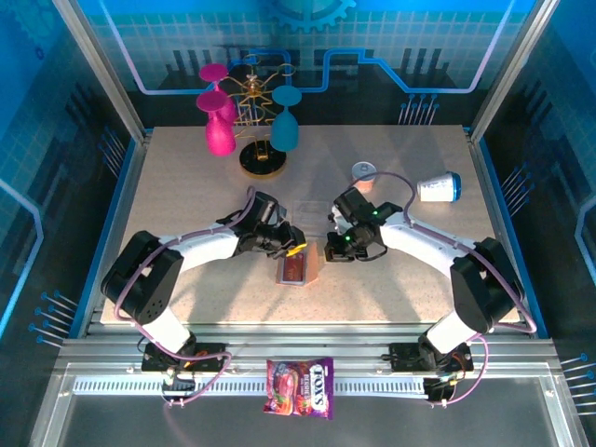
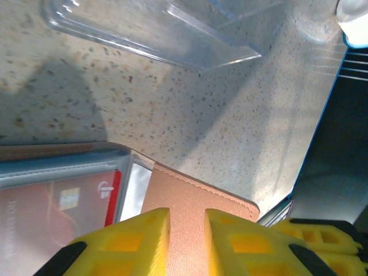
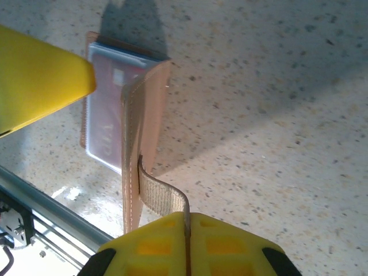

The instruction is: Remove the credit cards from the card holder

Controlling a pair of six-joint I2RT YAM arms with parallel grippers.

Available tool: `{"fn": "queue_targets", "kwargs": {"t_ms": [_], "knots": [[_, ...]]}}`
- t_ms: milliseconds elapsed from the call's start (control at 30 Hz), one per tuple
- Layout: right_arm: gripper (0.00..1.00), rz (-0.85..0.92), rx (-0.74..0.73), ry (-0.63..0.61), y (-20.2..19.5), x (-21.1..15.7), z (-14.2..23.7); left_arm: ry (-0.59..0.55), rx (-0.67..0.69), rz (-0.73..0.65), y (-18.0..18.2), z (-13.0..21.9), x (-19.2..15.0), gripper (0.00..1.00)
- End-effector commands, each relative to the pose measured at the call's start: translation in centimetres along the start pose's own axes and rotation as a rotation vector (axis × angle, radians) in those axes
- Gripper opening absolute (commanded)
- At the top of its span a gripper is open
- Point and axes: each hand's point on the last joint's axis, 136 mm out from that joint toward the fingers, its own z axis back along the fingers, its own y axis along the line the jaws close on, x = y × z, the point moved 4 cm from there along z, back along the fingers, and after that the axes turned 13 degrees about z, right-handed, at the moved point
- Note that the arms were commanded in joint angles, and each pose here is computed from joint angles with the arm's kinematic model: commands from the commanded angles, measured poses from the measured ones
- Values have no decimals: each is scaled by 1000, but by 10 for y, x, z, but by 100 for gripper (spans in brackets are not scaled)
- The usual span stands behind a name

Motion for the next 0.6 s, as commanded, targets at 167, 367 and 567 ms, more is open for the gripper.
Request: {"fn": "queue_targets", "kwargs": {"t_ms": [167, 367, 567], "knots": [[2, -53, -21, 0, -28, -14, -6, 88, 11, -18, -8, -18, -9, 23], [4, -84, -37, 5, -42, -20, -9, 141, 21, -48, -17, -33, -19, 22], [7, -95, -61, -2, -53, -20, -11, 153, 34, -62, -22, -43, -23, 21]]}}
